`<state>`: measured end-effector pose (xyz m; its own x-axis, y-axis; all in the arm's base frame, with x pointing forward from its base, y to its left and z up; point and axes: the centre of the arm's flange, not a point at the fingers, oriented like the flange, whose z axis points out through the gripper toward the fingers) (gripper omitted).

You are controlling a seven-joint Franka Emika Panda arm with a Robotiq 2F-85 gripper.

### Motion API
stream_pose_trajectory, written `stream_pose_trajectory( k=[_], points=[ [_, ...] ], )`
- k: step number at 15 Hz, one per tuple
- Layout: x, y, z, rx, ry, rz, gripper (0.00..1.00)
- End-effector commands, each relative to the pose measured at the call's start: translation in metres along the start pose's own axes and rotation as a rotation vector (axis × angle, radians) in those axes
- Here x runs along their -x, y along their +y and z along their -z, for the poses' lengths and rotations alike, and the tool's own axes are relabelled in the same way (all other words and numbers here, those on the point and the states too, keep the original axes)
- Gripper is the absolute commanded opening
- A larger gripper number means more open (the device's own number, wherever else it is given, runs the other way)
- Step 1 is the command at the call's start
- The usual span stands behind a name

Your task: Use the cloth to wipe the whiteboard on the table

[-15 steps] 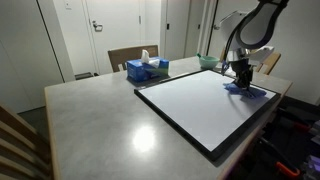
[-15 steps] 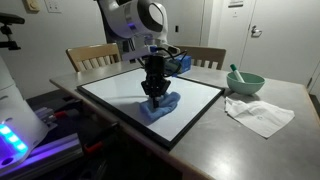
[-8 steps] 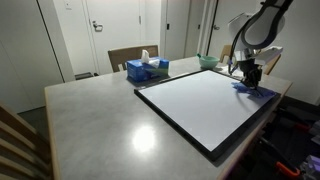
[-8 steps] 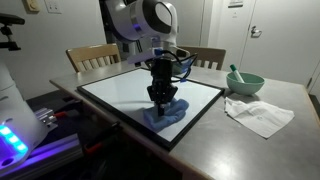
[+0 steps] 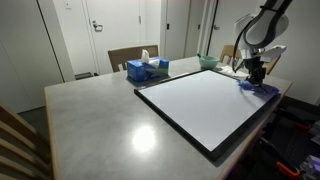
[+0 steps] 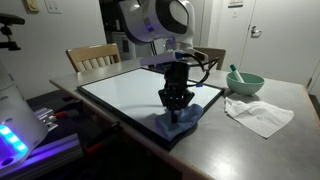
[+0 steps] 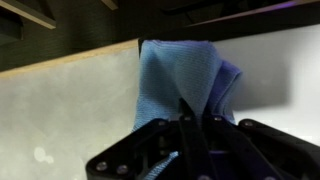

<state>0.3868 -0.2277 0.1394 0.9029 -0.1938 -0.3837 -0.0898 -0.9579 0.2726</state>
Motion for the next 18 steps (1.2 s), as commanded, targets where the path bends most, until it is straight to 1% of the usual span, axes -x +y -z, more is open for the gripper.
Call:
stream_pose_trajectory(
  k=[1, 2, 3, 4, 8, 11, 12, 13, 15, 18],
  points=[
    [-0.020, -0.006, -0.037, 0.031, -0.029, 0.104, 0.05],
    [-0.017, -0.007, -0.036, 0.040, -0.040, 0.113, 0.34],
    [-0.015, -0.009, -0.034, 0.046, -0.049, 0.111, 0.36],
    [-0.011, -0.009, -0.028, 0.049, -0.053, 0.101, 0.41],
    [0.012, 0.001, -0.001, 0.064, -0.052, 0.009, 0.68],
    [0.022, 0.004, 0.007, 0.003, -0.092, -0.057, 0.92],
    [0.027, 0.004, 0.010, -0.021, -0.110, -0.078, 0.97],
    [0.030, 0.004, 0.012, -0.036, -0.123, -0.097, 1.00],
    [0.038, 0.005, 0.020, -0.056, -0.141, -0.142, 1.00],
    [0.047, 0.005, 0.034, -0.059, -0.141, -0.187, 1.00]
  ],
)
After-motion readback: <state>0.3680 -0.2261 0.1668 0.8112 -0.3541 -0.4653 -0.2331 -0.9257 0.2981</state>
